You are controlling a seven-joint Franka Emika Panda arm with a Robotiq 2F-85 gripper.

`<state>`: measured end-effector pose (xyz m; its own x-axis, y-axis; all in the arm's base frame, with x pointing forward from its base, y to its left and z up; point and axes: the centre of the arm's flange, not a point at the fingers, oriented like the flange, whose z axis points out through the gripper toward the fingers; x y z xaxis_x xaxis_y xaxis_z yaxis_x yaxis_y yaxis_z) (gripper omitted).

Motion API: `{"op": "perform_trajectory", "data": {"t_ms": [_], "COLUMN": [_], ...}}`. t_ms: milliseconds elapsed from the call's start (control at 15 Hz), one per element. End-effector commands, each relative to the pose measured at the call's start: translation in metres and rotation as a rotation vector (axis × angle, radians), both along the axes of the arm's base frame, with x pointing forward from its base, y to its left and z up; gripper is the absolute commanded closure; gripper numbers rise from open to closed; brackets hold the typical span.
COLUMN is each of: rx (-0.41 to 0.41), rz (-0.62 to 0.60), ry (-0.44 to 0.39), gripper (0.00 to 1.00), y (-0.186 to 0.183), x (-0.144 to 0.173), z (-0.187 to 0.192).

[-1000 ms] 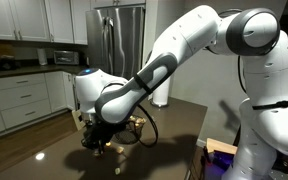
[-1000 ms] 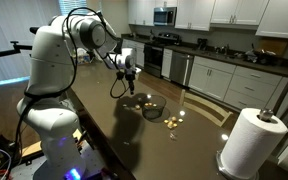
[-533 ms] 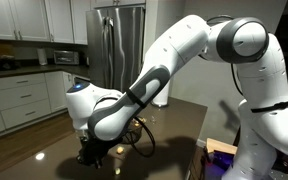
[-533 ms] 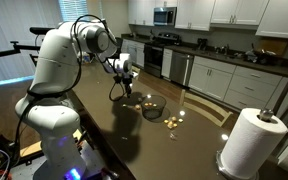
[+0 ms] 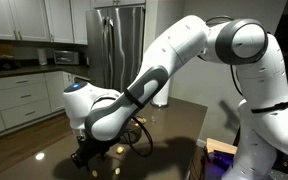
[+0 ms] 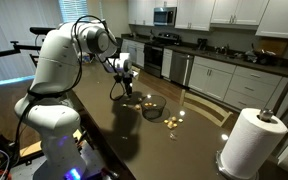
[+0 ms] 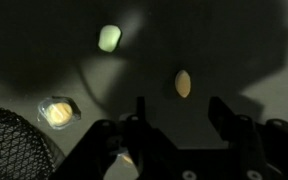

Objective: Remove the sweet from the basket and put it on the table

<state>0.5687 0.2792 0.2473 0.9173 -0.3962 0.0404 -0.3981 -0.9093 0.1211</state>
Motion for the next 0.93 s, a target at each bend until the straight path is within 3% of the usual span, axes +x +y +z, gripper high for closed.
{"op": "perform_trajectory", "data": {"t_ms": [0, 600, 867], "rx": [-0.024, -0.025, -0.007], "rz": [-0.006, -0.059, -0.044], "ry": [-0.011, -0.049, -0.058], "gripper": [0.03, 0.0, 0.0], "y": [0.001, -0.021, -0.019], "x": [0.007, 0.016, 0.022], "z": [0.015, 0.035, 0.027]}}
